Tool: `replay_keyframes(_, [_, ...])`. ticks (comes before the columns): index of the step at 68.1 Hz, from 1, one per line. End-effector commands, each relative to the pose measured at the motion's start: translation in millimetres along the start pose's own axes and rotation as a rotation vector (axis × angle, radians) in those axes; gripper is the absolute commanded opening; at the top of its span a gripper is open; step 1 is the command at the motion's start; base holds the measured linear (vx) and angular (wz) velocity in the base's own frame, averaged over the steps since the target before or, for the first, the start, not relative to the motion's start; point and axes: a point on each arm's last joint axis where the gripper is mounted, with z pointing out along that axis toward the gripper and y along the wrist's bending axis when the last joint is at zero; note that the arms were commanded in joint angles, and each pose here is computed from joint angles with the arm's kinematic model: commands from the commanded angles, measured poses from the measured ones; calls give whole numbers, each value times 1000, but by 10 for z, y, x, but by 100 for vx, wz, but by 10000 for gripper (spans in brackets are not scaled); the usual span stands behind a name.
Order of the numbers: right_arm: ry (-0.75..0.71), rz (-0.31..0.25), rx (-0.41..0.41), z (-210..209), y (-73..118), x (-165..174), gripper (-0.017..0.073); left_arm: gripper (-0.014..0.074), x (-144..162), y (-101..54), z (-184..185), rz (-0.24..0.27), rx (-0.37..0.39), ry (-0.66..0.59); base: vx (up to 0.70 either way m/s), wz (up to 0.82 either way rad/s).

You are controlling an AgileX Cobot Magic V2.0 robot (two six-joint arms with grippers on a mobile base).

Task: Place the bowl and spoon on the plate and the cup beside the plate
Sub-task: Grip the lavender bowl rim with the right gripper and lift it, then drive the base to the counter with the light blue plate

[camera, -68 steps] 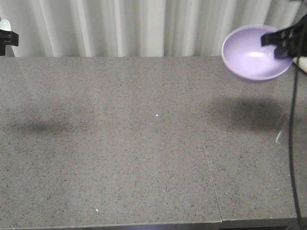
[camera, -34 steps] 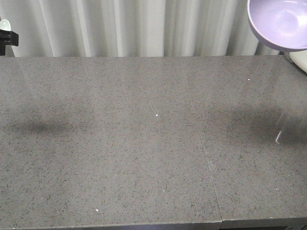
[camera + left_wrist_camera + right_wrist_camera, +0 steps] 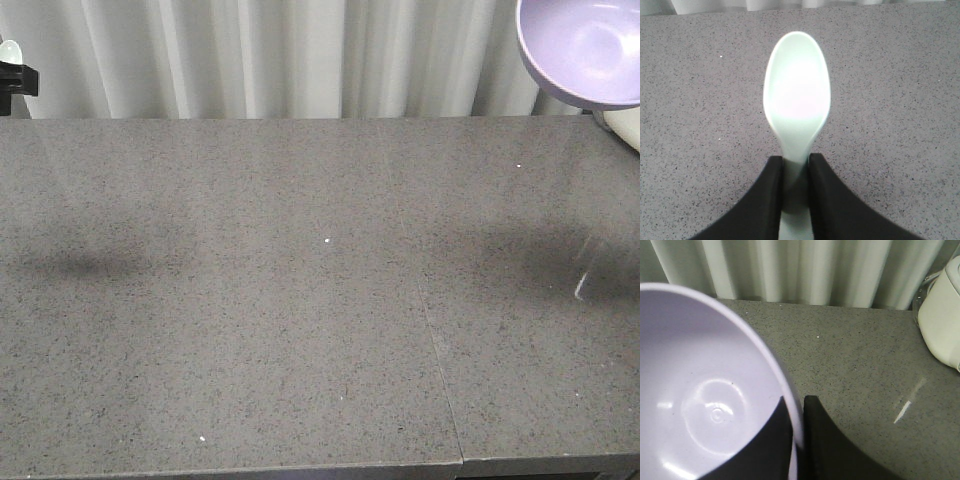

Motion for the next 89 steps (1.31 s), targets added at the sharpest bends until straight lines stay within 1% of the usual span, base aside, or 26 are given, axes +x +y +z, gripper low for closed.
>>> replay_keyframes(1, [-122,-6,15,-190,-5,-133,-10,3,-136,-37,-265,-7,14,-130,0,0])
replay_keyframes(58, [-119,-5,14,-179,-5,-132,-10,3,-136,-37,-265,-6,13,-130,0,-1])
replay_keyframes(89, [-118,-5,14,-175,-6,-132,-10,3,-136,-37,-265,-6,13,-130,-1,-24])
